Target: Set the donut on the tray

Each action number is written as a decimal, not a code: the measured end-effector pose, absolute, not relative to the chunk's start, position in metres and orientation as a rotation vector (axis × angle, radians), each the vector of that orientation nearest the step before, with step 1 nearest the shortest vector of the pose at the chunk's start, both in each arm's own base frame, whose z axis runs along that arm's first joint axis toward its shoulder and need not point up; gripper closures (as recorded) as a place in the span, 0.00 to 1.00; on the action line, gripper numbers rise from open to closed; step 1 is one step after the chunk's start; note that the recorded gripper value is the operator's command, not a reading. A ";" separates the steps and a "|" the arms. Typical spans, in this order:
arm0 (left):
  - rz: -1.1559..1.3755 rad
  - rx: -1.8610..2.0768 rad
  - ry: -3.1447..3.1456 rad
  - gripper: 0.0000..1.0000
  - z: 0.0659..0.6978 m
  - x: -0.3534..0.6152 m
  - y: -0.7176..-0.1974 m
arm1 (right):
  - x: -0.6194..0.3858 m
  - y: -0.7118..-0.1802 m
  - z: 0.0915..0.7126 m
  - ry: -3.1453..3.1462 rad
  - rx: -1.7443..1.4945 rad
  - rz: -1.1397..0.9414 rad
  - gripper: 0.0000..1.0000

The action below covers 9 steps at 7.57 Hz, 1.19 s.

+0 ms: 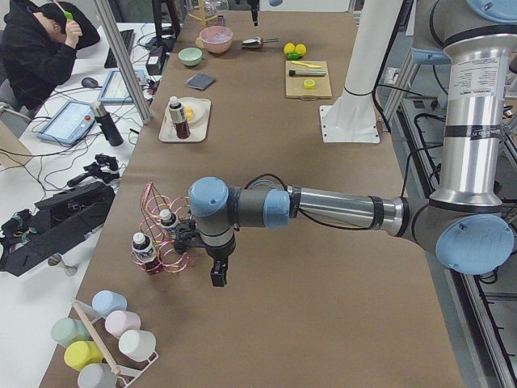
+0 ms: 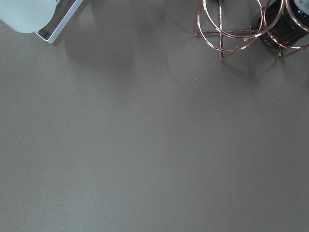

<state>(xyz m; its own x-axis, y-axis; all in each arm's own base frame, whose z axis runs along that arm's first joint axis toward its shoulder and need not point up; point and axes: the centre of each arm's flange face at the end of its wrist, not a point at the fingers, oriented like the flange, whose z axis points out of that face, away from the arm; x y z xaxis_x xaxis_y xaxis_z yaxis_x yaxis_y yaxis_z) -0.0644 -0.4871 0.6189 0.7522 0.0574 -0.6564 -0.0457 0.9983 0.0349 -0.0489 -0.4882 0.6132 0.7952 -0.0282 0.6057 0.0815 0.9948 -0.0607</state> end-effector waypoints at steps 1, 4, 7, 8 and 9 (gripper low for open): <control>0.056 0.016 0.717 0.02 0.619 -0.064 -0.487 | -0.026 -0.481 0.638 -0.647 -0.103 -0.048 0.00; 0.055 0.013 0.716 0.02 0.621 -0.065 -0.488 | 0.035 -0.468 0.679 -0.662 -0.094 -0.047 0.00; 0.061 0.027 0.715 0.02 0.619 -0.065 -0.490 | 0.049 -0.464 0.685 -0.671 -0.084 -0.048 0.00; 0.064 0.035 0.712 0.02 0.618 -0.065 -0.490 | 0.049 -0.466 0.683 -0.672 -0.080 -0.049 0.00; 0.065 0.039 0.699 0.02 0.619 -0.066 -0.491 | 0.049 -0.467 0.682 -0.672 -0.077 -0.050 0.00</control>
<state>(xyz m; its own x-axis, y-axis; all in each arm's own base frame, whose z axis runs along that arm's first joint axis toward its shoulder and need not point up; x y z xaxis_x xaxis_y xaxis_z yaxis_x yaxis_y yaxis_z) -0.0658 -0.4908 0.6188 0.7637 0.0729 -0.6415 -0.0469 0.9972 0.0574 0.0488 -0.4675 0.6818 0.7814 -0.0212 0.6236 0.0711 0.9959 -0.0553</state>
